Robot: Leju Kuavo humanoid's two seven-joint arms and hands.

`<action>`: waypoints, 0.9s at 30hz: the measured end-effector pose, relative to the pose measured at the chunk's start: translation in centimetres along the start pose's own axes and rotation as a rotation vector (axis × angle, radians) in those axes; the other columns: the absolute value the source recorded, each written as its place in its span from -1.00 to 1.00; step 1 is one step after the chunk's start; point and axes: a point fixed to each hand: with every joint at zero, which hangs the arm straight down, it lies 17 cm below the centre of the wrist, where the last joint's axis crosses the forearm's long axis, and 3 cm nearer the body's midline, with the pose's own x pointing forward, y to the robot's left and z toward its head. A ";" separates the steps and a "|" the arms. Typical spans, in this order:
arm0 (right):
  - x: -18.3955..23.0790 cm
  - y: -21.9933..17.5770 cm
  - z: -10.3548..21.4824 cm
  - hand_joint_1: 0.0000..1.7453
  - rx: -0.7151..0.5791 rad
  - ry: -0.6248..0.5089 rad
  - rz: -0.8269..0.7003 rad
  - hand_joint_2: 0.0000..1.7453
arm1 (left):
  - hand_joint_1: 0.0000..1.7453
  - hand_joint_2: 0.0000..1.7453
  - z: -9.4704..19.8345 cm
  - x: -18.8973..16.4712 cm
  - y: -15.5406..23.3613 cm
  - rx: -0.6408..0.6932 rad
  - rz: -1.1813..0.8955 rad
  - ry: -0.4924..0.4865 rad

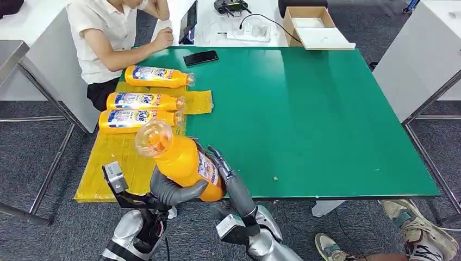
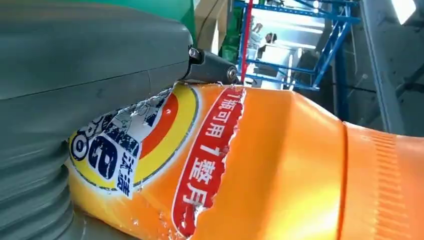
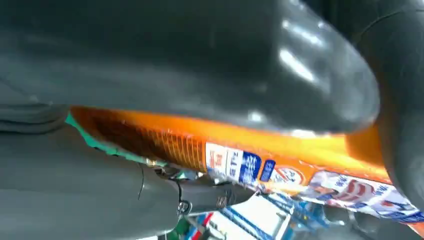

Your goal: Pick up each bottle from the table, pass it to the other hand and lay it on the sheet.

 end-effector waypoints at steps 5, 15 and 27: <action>0.7 -3.3 0.2 -1.00 -0.114 -0.027 0.106 -1.00 | 1.00 1.00 -0.8 -0.9 4.1 0.122 -0.292 0.040; 1.1 -11.1 4.4 -1.00 -0.306 -0.041 0.509 -1.00 | 1.00 1.00 -0.7 5.7 16.2 0.431 -1.045 -0.044; -0.5 -17.2 7.0 -1.00 -0.512 0.078 0.463 -1.00 | 1.00 1.00 -0.7 8.8 20.8 0.515 -1.362 -0.065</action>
